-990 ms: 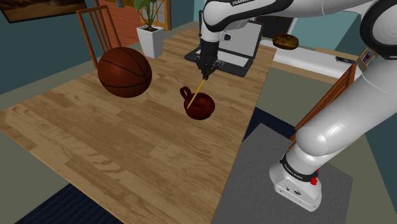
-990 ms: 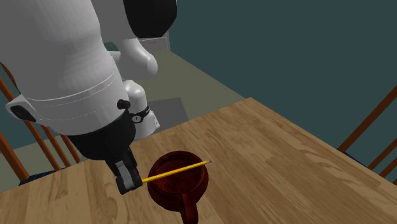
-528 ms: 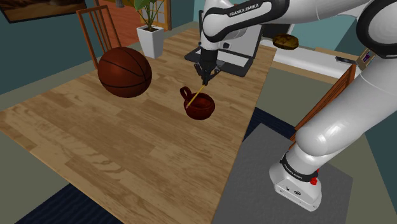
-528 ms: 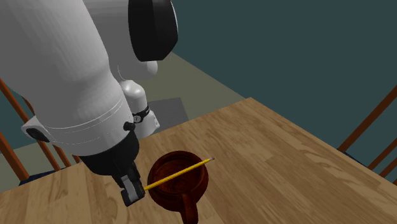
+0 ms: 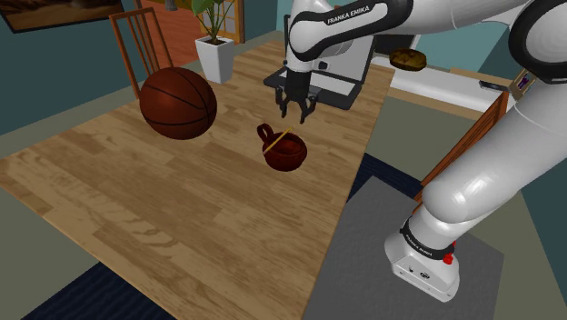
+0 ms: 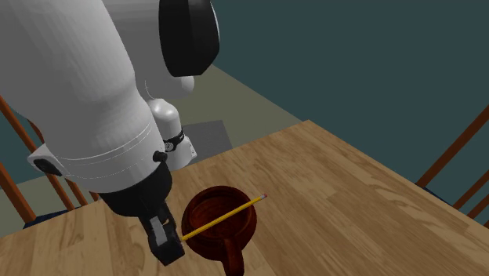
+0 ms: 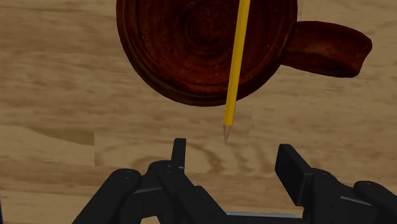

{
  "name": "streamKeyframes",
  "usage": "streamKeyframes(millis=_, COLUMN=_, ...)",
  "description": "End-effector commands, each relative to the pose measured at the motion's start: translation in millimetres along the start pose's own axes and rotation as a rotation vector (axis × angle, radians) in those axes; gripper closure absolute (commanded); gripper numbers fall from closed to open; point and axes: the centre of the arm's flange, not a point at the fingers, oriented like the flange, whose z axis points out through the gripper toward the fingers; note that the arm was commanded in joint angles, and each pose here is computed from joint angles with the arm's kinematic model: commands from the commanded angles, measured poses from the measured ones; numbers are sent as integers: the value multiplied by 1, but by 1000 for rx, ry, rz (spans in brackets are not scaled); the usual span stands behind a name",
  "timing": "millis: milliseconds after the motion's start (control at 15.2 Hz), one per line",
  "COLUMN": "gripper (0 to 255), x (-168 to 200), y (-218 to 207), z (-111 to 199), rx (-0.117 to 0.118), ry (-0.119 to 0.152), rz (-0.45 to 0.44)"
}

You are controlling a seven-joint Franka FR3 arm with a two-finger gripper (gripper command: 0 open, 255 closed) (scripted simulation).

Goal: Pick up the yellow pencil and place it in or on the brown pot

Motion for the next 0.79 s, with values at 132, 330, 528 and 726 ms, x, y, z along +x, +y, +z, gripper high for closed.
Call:
streamKeyframes(millis=132, gripper=0, x=0, y=0, z=0, rx=0, ry=0, rz=0)
streamKeyframes(millis=330, gripper=0, x=0, y=0, z=-26, rx=0, ry=0, rz=0)
streamKeyframes(millis=528, gripper=0, x=0, y=0, z=-50, rx=0, ry=0, rz=0)
streamKeyframes(millis=726, gripper=0, x=0, y=0, z=-50, rx=0, ry=0, rz=0)
